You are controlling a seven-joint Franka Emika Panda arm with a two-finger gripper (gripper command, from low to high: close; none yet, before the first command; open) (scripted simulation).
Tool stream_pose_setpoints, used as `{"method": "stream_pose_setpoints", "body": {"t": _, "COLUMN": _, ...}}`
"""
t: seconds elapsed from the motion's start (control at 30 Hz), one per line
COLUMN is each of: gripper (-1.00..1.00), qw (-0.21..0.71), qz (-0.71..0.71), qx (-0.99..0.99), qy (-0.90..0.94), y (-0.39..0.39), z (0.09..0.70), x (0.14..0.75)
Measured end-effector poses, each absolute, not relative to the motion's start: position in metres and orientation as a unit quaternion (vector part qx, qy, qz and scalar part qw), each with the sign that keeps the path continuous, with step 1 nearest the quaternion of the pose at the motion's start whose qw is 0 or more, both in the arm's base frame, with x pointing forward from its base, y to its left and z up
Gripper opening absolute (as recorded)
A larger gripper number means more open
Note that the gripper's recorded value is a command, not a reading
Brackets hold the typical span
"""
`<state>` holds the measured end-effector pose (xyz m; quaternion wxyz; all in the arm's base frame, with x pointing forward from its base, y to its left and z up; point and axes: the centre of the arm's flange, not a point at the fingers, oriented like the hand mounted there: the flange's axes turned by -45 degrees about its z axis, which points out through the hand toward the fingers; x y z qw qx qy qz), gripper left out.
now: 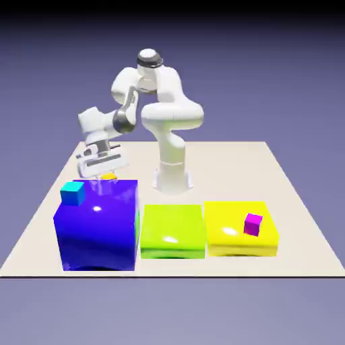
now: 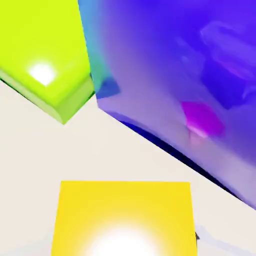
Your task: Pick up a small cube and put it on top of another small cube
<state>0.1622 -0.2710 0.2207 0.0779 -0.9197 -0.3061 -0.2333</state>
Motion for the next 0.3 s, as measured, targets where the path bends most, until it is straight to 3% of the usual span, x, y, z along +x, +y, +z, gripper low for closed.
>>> {"method": "stream_pose_setpoints", "body": {"t": 0.2, "gripper": -1.00, "qw": 0.078, "qz": -0.233, "qx": -0.920, "qy": -0.306, "y": -0.260, "z": 0.171, "x": 0.177}}
{"method": "stream_pose_setpoints", "body": {"t": 0.23, "gripper": 1.00, "qw": 0.078, "qz": -0.233, "qx": -0.920, "qy": -0.307, "y": -0.257, "z": 0.165, "x": 0.178}}
{"method": "stream_pose_setpoints", "body": {"t": 0.3, "gripper": 1.00, "qw": 0.078, "qz": -0.233, "qx": -0.920, "qy": -0.307, "y": -0.257, "z": 0.165, "x": 0.178}}
